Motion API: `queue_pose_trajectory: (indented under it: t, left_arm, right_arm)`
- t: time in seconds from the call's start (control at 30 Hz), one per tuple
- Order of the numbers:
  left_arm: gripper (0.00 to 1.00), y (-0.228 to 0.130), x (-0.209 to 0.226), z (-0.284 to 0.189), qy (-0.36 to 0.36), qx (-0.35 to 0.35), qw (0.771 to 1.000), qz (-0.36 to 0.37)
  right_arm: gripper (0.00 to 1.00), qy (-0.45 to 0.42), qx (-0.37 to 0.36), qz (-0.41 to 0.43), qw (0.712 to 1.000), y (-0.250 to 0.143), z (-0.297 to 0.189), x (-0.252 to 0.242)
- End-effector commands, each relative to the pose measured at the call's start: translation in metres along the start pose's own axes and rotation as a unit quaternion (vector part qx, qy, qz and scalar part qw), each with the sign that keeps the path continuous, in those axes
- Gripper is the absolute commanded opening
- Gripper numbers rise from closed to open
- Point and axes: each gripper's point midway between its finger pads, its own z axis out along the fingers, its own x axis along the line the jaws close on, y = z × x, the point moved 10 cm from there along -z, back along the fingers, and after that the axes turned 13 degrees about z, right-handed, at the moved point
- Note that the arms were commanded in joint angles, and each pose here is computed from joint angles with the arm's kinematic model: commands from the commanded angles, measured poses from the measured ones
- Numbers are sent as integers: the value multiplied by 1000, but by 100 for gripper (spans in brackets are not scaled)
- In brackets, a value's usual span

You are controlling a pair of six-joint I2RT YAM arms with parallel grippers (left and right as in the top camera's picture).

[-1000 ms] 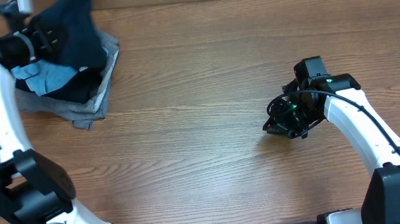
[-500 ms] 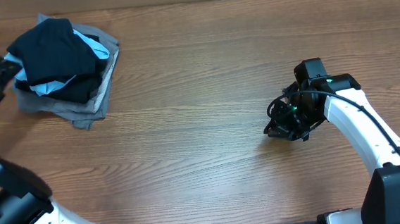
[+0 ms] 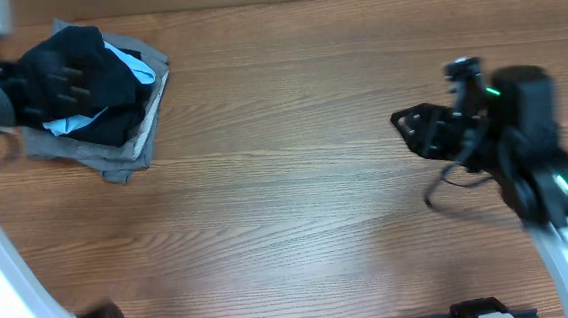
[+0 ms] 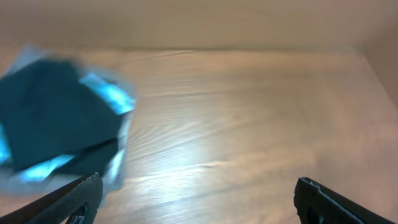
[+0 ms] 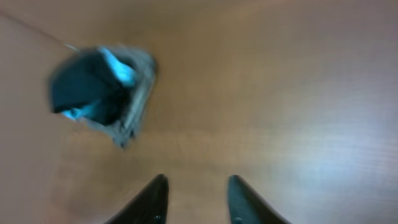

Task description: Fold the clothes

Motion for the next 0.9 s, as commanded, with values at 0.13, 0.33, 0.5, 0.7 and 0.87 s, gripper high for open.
queue_pose_trajectory:
  t: [0.13,0.33,0.5,0.7,0.87]
  left_arm:
    - [100,-19,-110,-59,66,-1,992,110]
    - [100,-38,-133,-81,51,-2,990,130]
    - [100,-41,-134,-87,50,-10,990,132]
    - [100,-41,-134,-85,50,-8,990,132]
    - [100,-40,-134,-84,50,-6,990,132]
  right_arm:
    - [82,49,-127,-64,989,-13,-75,27]
    - [100,57,-129,-64,988,-22,-86,28]
    - [100,48,-109,-55,991,-27,-84,23]
    - [100,48,-108,-55,991,-27,-84,24]
    - [100,48,-108,-55,991,-27,-84,24]
